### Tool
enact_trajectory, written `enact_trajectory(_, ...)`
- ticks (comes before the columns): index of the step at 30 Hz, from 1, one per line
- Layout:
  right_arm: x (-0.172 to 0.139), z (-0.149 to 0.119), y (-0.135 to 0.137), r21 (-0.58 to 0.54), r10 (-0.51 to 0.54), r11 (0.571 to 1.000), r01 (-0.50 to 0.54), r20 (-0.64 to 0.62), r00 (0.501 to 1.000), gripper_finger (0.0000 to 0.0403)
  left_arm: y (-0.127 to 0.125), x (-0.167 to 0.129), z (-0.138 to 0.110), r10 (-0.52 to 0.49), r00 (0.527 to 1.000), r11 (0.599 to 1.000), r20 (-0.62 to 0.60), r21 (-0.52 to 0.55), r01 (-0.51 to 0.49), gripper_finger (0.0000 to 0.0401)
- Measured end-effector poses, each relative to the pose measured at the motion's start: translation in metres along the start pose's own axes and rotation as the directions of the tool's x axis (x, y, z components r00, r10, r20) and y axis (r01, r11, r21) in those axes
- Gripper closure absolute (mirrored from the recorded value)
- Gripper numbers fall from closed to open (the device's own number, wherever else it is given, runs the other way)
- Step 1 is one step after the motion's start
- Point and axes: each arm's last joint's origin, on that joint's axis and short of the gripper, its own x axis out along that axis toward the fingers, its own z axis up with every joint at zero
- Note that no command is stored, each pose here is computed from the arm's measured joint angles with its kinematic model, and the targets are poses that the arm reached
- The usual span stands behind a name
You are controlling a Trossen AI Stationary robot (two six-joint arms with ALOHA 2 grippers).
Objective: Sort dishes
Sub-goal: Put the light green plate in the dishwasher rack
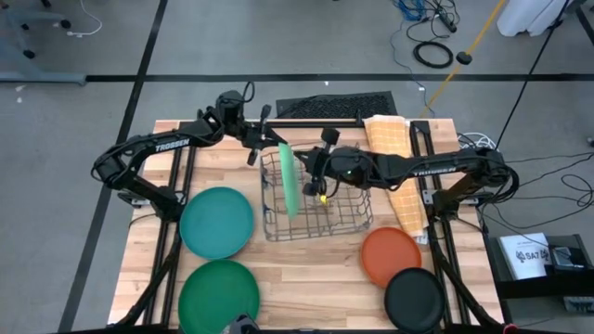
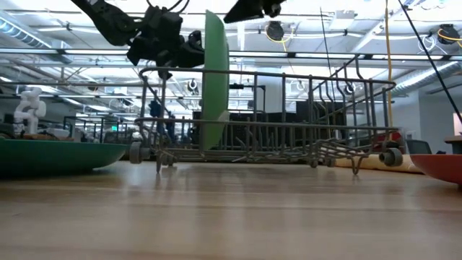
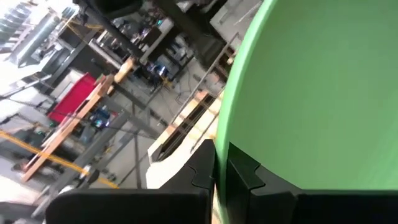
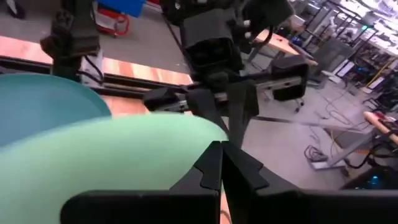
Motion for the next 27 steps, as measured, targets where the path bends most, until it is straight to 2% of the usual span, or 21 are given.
enact_trajectory(7, 0.001, -0.006, 0.003, -0.019, 0.018, 1.0, -0.019, -0.05, 0.999, 0.0399, -0.002, 0.0, -0.001, -0.012, 1.0, 1.0, -0.01, -0.005, 0.012, 0.0382)
enact_trajectory(12, -0.002, 0.005, 0.006, -0.063, 0.022, 0.998, -0.019, 0.055, 0.998, 0.04, -0.003, 0.001, -0.004, -0.018, 1.0, 1.0, -0.02, -0.013, 0.018, 0.0381)
enact_trajectory(15, -0.003, 0.008, 0.009, -0.085, 0.101, 0.992, -0.092, 0.096, 0.99, 0.04, -0.004, 0.002, -0.007, -0.021, 0.999, 0.999, -0.031, -0.027, 0.02, 0.0381)
enact_trajectory(18, -0.002, 0.006, 0.01, -0.079, 0.139, 0.988, -0.132, 0.085, 0.987, 0.0399, -0.005, 0.004, -0.009, -0.023, 0.999, 0.999, -0.034, -0.032, 0.022, 0.0381)
enact_trajectory(24, 0.009, -0.004, 0.019, -0.091, 0.15, 0.985, -0.145, 0.044, 0.988, 0.04, -0.005, 0.004, -0.01, -0.021, 0.999, 0.999, -0.038, -0.035, 0.02, 0.0381)
enact_trajectory(27, 0.011, -0.005, 0.02, -0.093, 0.144, 0.986, -0.14, 0.043, 0.989, 0.04, -0.005, 0.004, -0.01, -0.019, 0.999, 0.997, -0.042, -0.073, 0.016, 0.0381)
